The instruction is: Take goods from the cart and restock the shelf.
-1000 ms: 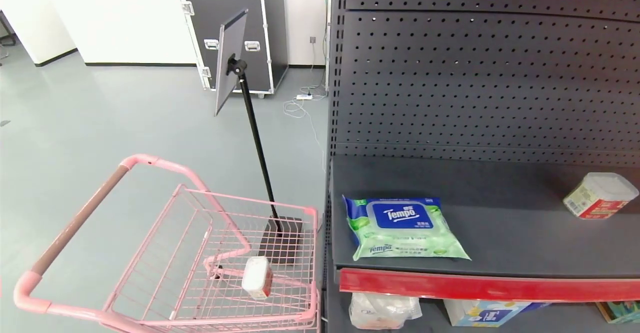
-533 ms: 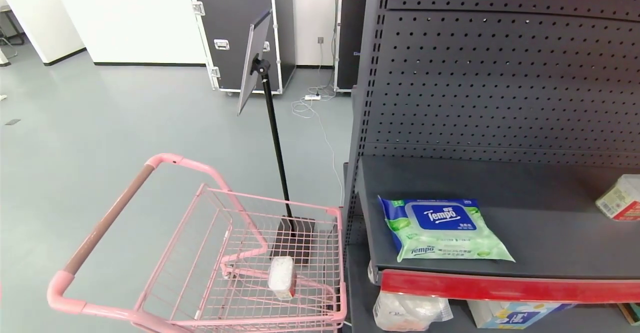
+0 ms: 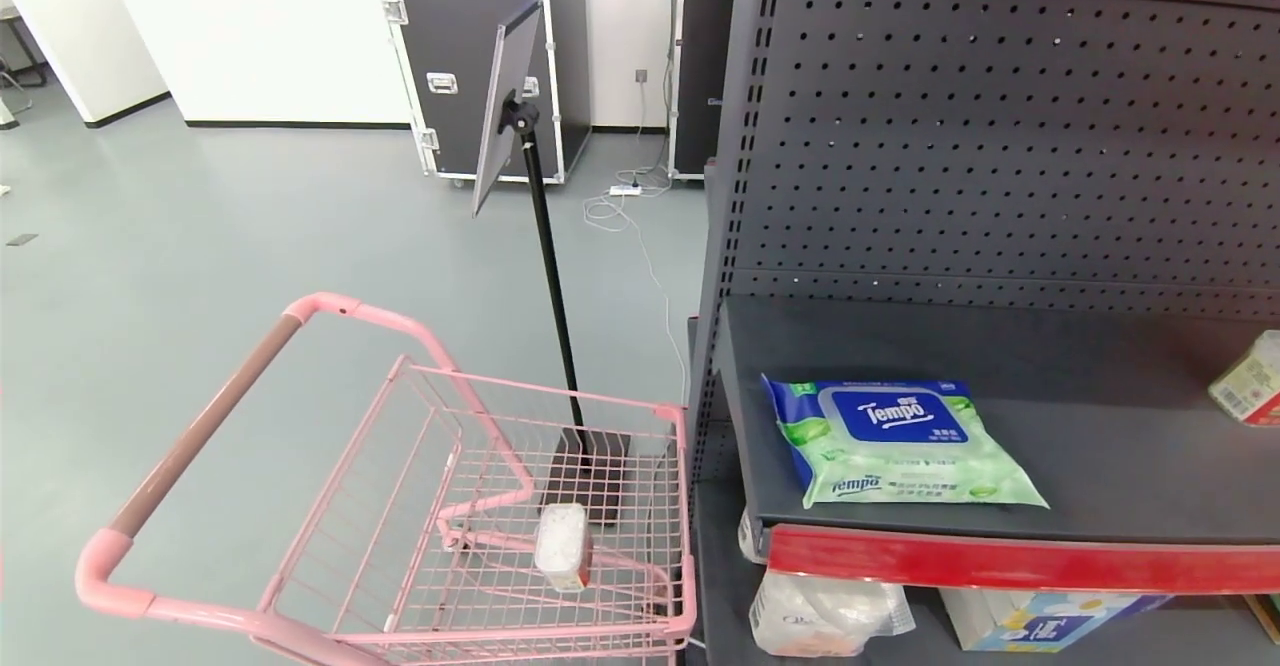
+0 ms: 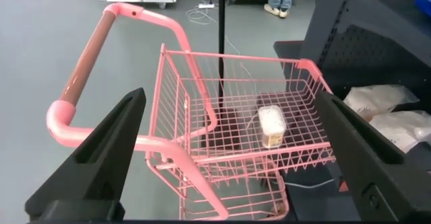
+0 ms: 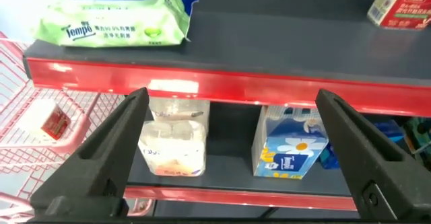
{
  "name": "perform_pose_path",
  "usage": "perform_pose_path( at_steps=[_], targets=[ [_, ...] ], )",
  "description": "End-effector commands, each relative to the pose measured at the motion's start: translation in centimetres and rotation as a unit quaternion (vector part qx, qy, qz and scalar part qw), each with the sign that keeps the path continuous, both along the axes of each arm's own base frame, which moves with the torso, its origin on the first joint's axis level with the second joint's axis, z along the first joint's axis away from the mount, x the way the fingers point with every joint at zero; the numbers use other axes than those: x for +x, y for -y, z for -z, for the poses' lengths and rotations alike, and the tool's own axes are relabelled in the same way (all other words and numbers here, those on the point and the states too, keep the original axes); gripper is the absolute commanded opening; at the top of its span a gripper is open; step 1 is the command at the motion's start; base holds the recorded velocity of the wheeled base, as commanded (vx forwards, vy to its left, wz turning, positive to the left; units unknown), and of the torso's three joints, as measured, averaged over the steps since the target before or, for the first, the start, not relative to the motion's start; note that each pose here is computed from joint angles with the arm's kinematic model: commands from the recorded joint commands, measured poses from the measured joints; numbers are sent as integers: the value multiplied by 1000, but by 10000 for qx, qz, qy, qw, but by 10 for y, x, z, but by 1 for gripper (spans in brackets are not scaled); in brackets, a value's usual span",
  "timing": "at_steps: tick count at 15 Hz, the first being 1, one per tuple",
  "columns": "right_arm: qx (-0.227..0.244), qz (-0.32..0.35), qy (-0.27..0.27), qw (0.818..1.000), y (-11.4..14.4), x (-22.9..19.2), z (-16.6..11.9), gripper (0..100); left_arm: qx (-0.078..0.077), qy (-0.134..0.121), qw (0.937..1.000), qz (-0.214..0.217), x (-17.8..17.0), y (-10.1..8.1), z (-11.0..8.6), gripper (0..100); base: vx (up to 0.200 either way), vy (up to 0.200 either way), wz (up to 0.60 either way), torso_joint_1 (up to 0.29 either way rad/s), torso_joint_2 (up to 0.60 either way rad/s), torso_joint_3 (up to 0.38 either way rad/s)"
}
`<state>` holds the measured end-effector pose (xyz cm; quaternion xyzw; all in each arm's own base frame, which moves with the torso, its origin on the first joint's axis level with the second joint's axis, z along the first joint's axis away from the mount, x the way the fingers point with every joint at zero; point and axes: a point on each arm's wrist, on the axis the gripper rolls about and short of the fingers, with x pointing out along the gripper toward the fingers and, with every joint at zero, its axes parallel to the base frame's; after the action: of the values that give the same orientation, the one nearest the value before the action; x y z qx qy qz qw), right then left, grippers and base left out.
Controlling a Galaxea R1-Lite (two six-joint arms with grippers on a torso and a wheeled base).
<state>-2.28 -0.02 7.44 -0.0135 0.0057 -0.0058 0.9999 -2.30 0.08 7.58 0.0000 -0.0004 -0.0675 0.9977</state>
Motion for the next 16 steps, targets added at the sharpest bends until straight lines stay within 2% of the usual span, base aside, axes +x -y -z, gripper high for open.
perform_pose_path(
  at_steps=[1, 16],
  targets=[
    [5, 3, 3, 10000, 0, 0, 0, 100, 0, -4, 10000, -1, 0, 0, 0, 100, 0, 0, 0, -154, 354, 203],
    [5, 3, 3, 10000, 0, 0, 0, 100, 0, -4, 10000, -1, 0, 0, 0, 100, 0, 0, 0, -142, 360, 216]
  ],
)
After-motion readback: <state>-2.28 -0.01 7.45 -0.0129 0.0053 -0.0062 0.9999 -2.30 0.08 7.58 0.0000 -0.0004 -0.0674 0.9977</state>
